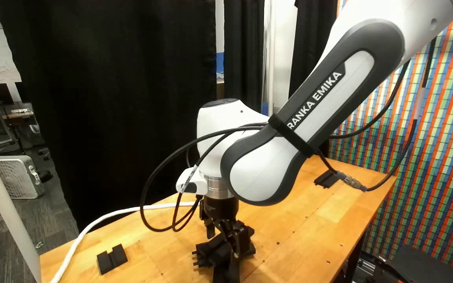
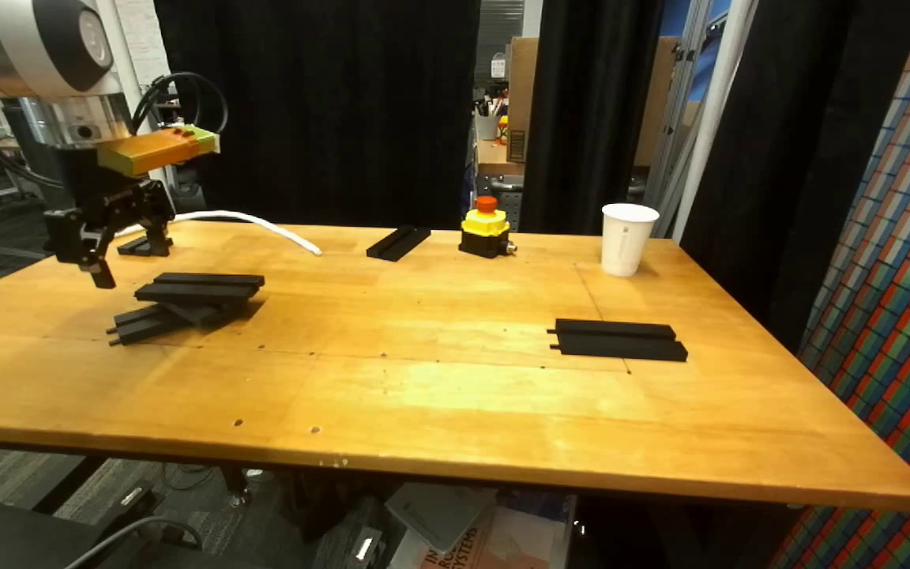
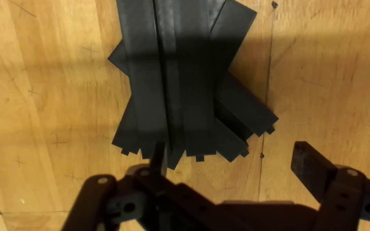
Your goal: Connect three black boards together
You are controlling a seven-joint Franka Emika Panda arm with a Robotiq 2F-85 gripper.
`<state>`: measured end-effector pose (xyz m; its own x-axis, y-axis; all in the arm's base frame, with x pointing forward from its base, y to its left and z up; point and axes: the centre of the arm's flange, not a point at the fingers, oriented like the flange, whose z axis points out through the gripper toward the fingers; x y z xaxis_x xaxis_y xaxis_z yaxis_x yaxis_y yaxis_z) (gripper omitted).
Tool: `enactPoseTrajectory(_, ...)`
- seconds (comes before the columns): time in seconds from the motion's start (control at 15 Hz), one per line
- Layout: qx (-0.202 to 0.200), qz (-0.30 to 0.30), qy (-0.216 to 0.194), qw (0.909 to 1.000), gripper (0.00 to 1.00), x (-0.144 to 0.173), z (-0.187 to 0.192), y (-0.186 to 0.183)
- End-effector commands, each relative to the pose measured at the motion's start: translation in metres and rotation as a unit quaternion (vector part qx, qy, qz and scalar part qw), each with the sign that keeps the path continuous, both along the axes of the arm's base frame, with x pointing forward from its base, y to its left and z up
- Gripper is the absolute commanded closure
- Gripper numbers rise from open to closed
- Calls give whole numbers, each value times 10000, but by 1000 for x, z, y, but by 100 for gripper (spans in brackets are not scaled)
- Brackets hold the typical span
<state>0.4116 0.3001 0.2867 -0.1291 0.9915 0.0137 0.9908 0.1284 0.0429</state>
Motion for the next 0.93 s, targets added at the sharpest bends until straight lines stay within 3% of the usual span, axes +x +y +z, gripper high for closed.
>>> enactPoseTrajectory(0.0, 49, 299, -119, 9995, 0, 15, -9, -5)
enactPoseTrajectory(0.87, -2, 591, -37, 9982, 0, 55, -34, -36)
